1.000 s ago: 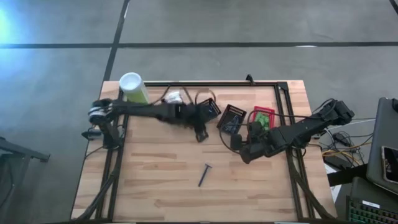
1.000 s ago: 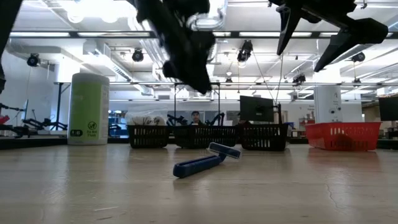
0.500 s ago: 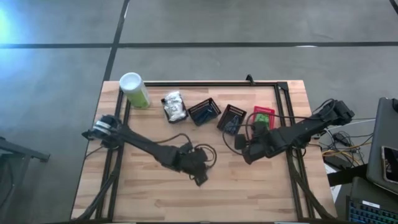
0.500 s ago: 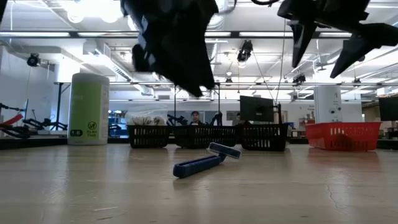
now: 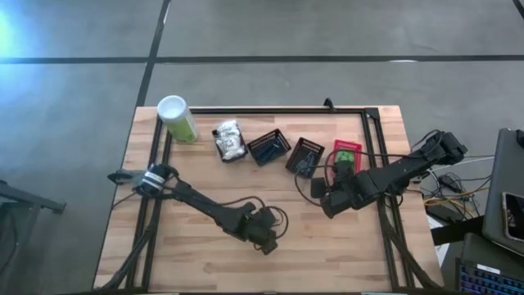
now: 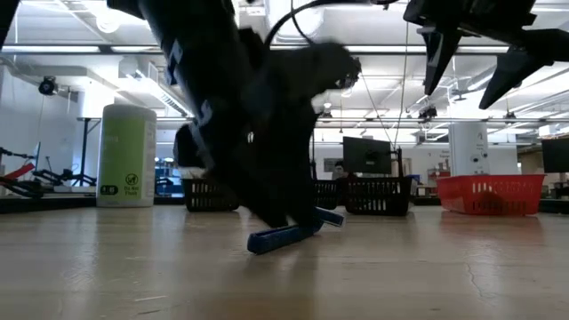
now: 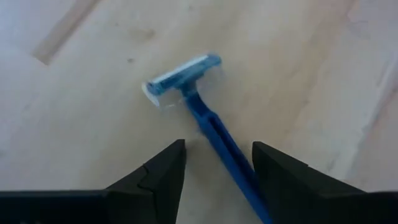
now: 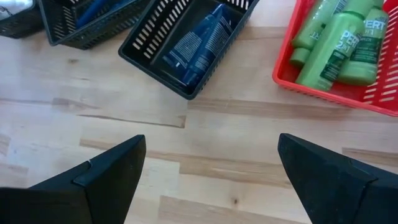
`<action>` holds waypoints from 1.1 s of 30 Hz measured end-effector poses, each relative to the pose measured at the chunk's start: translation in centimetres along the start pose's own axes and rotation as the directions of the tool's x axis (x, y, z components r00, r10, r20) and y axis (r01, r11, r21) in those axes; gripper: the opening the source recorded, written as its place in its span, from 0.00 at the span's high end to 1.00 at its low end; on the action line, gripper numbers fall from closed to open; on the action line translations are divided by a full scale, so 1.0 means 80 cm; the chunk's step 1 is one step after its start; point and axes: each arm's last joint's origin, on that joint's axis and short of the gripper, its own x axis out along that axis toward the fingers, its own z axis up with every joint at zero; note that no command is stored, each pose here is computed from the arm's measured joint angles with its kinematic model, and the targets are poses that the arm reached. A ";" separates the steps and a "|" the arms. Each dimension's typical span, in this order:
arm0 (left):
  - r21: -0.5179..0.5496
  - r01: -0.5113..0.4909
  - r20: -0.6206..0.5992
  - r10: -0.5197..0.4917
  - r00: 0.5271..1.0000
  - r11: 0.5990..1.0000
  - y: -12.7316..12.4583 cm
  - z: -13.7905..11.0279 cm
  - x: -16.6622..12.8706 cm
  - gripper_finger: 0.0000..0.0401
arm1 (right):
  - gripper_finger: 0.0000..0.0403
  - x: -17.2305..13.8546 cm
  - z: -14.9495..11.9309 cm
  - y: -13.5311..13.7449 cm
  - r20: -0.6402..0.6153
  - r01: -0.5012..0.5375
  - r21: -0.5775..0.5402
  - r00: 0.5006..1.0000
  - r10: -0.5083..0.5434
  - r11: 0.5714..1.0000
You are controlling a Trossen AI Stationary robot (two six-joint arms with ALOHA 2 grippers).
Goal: Pick & Place Travel size toiletries
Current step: Put the razor into the middle black bin
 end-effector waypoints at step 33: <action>0.427 -0.183 -0.017 0.210 0.978 0.886 0.086 0.072 -0.070 0.95 | 0.10 -0.006 0.000 0.003 0.012 -0.029 -0.042 0.999 0.030 0.999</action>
